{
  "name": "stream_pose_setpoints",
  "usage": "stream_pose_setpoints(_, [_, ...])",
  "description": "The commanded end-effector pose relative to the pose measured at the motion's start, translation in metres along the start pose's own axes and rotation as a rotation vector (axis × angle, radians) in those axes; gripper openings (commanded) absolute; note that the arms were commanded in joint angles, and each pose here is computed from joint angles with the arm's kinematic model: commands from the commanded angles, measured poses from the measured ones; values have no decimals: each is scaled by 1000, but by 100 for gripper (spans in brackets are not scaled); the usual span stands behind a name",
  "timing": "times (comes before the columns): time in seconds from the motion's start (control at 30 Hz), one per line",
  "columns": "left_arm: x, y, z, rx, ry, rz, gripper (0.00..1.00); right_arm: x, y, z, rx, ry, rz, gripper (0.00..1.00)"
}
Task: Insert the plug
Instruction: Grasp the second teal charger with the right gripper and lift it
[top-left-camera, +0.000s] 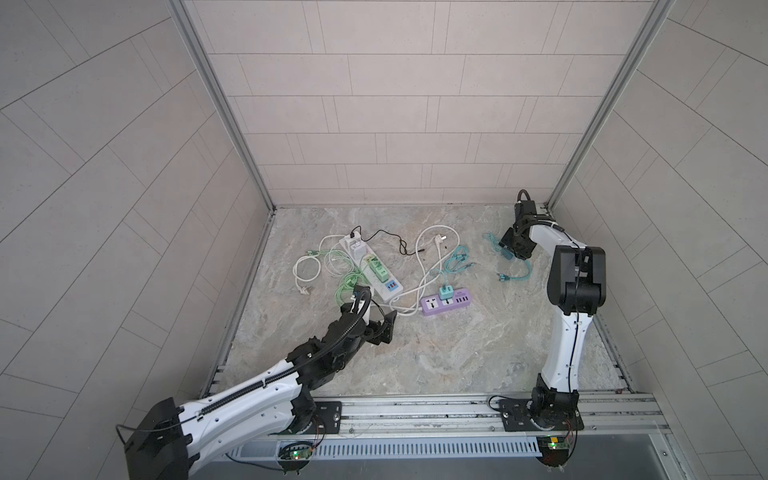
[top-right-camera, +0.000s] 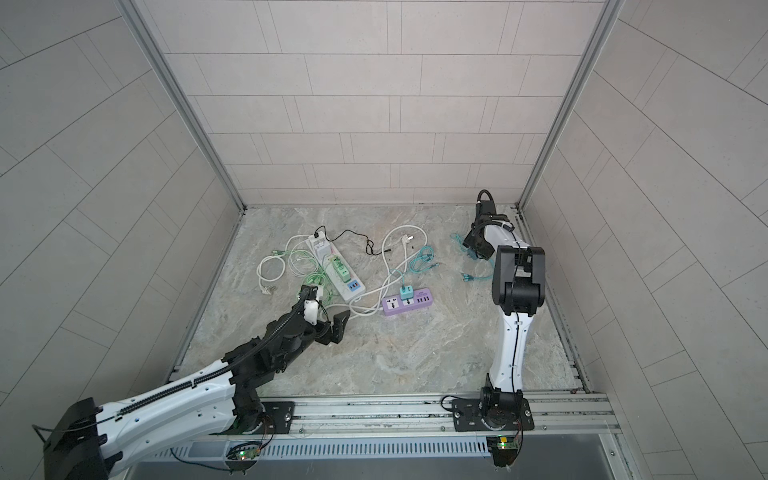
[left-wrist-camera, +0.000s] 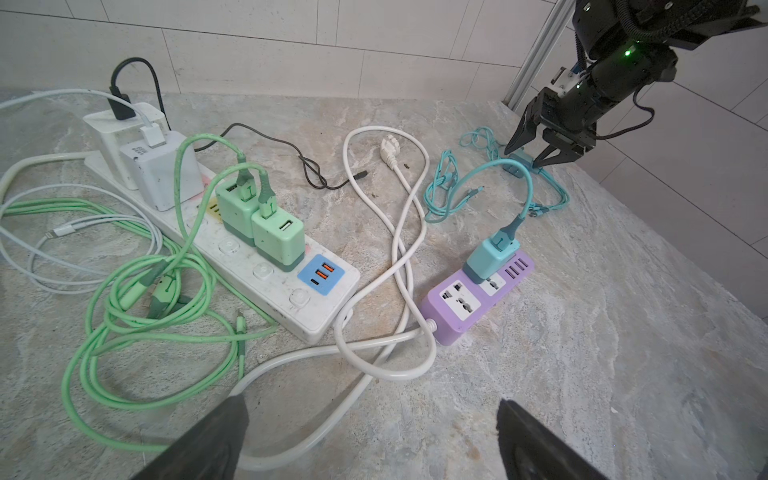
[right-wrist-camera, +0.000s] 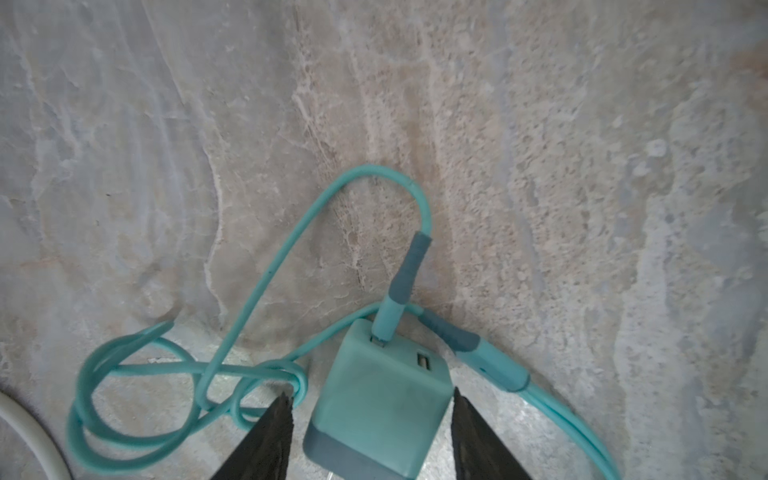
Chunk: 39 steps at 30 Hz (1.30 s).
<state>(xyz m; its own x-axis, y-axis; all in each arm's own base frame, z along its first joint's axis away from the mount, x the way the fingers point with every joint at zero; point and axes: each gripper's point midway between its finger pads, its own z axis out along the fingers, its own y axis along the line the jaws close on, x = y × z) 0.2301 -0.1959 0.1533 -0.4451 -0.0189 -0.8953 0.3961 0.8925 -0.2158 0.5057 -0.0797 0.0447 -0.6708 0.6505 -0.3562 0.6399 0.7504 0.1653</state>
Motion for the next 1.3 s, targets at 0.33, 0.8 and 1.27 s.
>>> stream_pose_setpoints(0.33, [2, 2, -1, -4, 11, 14, 99, 10, -11, 30, 11, 89, 46, 49])
stream_pose_setpoints(0.8, [4, -23, 6, 107, 52, 27, 99, 36, -3, -59, -153, -22, -84, 26])
stream_pose_setpoints(1.27, [-8, -102, 7, 421, 14, -34, 97, 196, 26, -188, -645, -210, -177, 26])
